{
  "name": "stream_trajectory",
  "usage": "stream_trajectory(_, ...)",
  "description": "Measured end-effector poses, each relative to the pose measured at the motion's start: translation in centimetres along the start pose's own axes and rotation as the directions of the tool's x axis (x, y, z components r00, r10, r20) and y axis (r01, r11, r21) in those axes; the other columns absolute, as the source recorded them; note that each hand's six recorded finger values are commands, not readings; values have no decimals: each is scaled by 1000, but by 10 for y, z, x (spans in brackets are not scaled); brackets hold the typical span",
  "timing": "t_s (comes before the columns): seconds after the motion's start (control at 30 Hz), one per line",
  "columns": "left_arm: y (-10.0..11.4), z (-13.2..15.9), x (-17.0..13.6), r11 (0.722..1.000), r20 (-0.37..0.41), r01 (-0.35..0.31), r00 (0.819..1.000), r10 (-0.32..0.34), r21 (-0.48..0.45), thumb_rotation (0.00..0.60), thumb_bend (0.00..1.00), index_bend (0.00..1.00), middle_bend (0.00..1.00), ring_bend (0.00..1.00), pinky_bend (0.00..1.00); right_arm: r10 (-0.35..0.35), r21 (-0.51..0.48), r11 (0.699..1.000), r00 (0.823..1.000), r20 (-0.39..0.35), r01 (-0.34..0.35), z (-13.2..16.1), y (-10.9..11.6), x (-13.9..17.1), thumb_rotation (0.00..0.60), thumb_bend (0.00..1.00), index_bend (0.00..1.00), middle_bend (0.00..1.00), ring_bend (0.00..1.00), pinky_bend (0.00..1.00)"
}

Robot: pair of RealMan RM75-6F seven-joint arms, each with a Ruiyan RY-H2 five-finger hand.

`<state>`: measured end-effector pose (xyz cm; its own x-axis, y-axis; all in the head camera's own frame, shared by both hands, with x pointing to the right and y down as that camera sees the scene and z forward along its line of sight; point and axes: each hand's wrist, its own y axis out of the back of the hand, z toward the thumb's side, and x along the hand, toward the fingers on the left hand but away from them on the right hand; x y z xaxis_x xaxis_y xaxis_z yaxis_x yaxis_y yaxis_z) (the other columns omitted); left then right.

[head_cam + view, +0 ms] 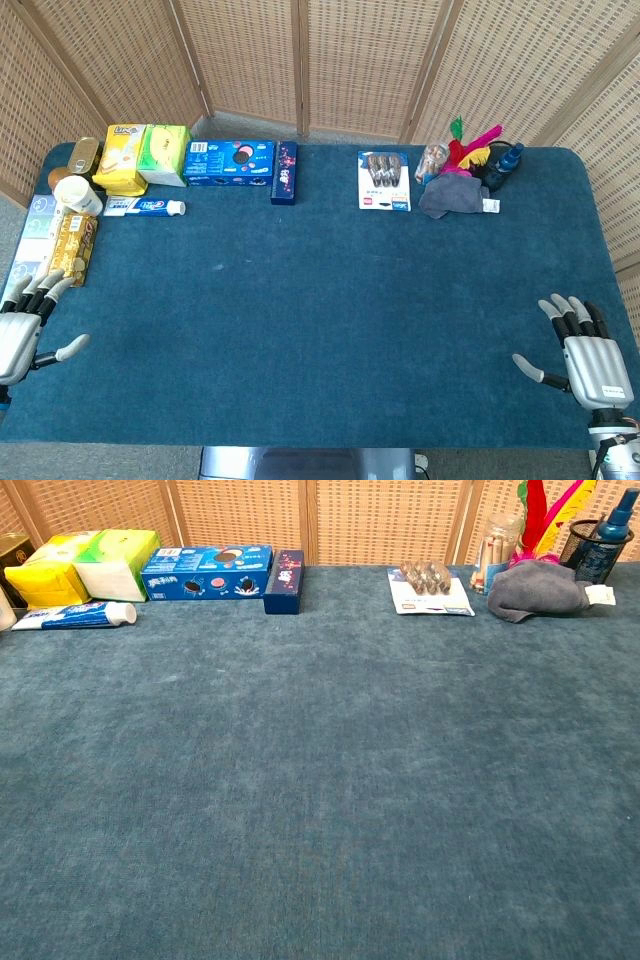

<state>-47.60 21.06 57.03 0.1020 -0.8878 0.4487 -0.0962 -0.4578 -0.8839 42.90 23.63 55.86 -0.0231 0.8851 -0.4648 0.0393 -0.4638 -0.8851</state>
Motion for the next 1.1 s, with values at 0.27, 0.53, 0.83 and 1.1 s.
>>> stream_trajectory(0.27,0,1,0,1000,9,-8,1000,8,-4,0,0,71,0,0,0,3,0,1000,1000,-3,-3,0,-1,1,0,0,108,59,0,8)
stream_trajectory(0.53,4,12,8,998,55,-57,997,59,-37,0,0,173,202,161,10,-4,-8,1000,1000,3,4,-1,2,1,0,0,108,59,0,8)
stream_trajectory(0.83,34,40,34,900,139,-395,896,421,-183,0,0,1000,1000,1000,1000,-11,-13,1000,1000,10,11,-3,4,0,0,0,107,59,0,7)
stream_trajectory(1.1,32,63,51,863,171,-414,864,473,-291,0,0,1000,1000,1000,1000,-7,-11,1000,1000,7,7,-2,3,0,0,0,107,59,0,8)
